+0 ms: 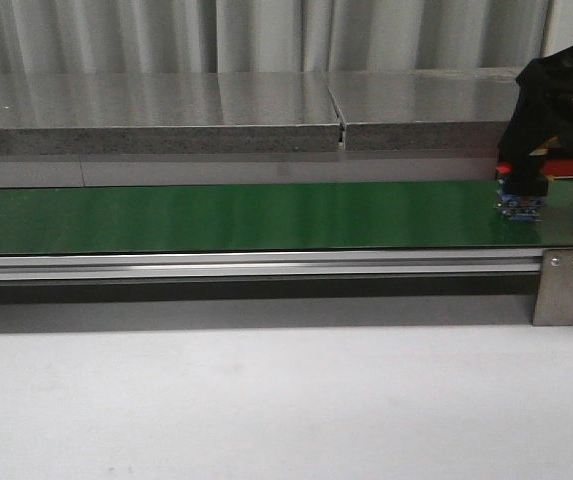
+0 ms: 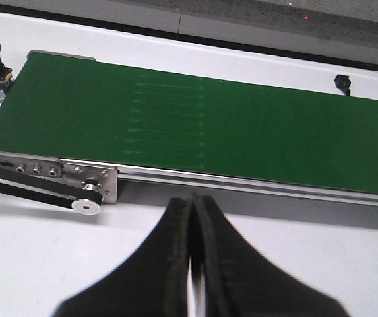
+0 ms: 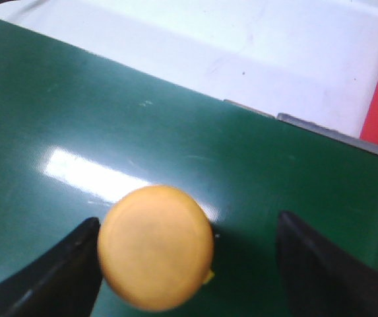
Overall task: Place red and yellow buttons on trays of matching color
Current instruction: 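Carry the yellow button over the yellow tray and lower it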
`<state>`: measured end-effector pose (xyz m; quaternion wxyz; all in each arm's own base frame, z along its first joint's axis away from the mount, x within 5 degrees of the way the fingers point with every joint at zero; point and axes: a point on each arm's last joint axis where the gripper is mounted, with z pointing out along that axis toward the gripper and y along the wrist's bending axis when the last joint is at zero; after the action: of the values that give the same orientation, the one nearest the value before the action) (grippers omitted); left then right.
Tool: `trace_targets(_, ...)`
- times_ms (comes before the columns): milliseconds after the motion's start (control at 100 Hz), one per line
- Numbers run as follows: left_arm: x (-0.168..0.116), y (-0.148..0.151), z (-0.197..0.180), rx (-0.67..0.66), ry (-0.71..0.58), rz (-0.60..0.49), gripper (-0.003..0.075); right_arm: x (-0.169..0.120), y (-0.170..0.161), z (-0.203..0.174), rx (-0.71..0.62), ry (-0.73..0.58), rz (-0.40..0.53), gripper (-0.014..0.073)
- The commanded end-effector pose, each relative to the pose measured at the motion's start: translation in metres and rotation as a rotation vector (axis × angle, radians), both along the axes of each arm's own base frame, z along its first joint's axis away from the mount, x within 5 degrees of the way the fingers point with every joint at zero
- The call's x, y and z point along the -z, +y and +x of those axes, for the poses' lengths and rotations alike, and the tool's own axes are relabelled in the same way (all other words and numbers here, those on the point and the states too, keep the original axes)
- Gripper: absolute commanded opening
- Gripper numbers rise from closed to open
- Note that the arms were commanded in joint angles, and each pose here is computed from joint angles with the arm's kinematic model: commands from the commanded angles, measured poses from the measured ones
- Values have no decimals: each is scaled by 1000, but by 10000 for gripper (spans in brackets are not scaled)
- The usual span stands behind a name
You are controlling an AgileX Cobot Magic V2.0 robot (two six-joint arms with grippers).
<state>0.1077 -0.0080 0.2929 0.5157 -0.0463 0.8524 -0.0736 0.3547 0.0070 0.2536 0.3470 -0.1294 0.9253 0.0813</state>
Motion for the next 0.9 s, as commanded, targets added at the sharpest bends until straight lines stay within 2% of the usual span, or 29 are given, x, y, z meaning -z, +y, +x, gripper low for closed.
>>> trace_targets(0, -15, -1, 3, 2, -93, -16, -19, -22, 0, 9, 5, -83, 8, 539)
trace_targets(60, -15, -1, 3, 2, -93, -16, -19, -17, 0, 13, 3, -67, 10, 525)
trace_targets(110, -15, -1, 3, 2, -93, -16, -19, -14, 0, 14, 2, -57, 11, 480)
trace_targets(260, -15, -1, 3, 2, -93, -16, -19, -12, 0, 14, -2, -46, 13, 251)
trace_targets(350, -15, -1, 3, 2, -93, -16, -19, -14, 0, 13, 0, -47, 17, 179)
trace_targets(620, -15, -1, 3, 2, -93, -16, -19, -43, 1, -7, 12, -74, 41, 174)
trace_targets(760, -15, -1, 3, 2, -93, -16, -19, -60, -10, -25, 112, -93, 66, 174)
trace_targets(890, -15, -1, 3, 2, -93, -16, -19, -62, -25, -48, 198, -90, 60, 174)
